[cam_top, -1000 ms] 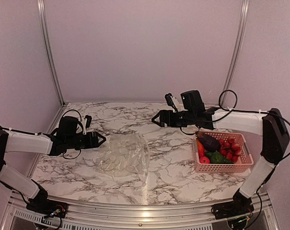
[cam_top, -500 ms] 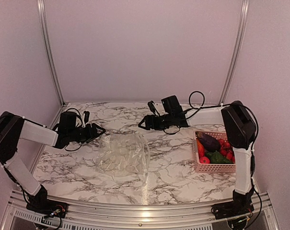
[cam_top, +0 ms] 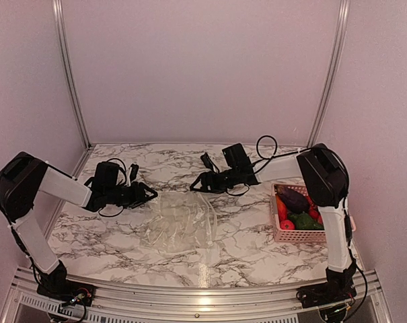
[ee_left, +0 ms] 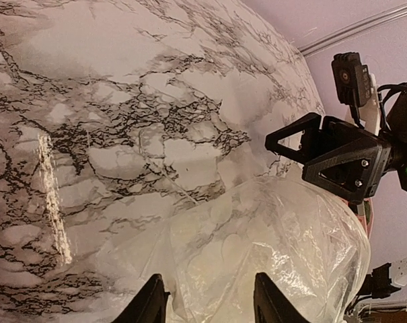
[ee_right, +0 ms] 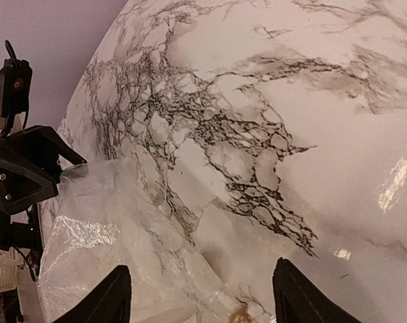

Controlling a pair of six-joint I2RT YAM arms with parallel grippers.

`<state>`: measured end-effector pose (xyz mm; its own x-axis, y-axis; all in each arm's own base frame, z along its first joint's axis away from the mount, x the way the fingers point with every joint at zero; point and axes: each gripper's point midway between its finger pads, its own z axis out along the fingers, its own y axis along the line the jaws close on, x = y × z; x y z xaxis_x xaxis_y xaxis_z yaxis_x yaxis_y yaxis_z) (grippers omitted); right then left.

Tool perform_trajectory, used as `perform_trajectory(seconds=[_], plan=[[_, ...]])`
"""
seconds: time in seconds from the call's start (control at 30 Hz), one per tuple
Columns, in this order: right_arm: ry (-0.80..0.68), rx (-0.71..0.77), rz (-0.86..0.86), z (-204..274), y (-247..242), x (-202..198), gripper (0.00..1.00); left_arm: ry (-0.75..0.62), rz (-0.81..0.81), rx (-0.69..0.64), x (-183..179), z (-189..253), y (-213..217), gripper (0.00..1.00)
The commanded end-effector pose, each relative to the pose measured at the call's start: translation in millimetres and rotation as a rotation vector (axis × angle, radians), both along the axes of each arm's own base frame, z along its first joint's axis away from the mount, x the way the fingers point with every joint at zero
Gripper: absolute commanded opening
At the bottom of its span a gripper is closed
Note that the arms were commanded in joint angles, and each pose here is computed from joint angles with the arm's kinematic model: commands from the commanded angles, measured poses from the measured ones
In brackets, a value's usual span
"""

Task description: Open the zip-top bag and remove the fake food

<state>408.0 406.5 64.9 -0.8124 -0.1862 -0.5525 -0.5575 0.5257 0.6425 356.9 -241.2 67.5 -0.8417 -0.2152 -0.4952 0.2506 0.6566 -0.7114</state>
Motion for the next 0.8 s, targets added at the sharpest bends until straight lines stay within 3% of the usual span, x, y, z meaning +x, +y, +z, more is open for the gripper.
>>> perform_trajectory(seconds=[0.0, 0.07, 0.2, 0.3, 0.33, 0.77], plan=[[0.016, 0.044, 0.068, 0.8, 7.7, -15.3, 0.65, -0.009, -0.023, -0.01, 0.0, 0.2, -5.5, 0.42], [0.012, 0.055, 0.078, 3.7, 6.4, -19.3, 0.57, -0.007, -0.024, -0.012, -1.4, -0.6, -5.6, 0.34], [-0.007, 0.081, 0.091, 16.4, 6.4, -23.5, 0.3, -0.011, -0.024, -0.016, -2.4, 0.5, -5.2, 0.1], [-0.029, 0.087, 0.087, 26.4, 5.3, -22.0, 0.04, -0.021, -0.021, -0.014, -3.0, 3.6, -4.1, 0.0], [-0.039, 0.086, 0.081, 30.9, 4.9, -21.3, 0.0, -0.026, -0.016, -0.011, -2.7, 5.1, -3.0, 0.0], [-0.194, 0.098, -0.13, 79.4, -59.8, 4.1, 0.0, -0.061, 0.085, 0.074, -0.2, 6.1, 29.0, 0.0]])
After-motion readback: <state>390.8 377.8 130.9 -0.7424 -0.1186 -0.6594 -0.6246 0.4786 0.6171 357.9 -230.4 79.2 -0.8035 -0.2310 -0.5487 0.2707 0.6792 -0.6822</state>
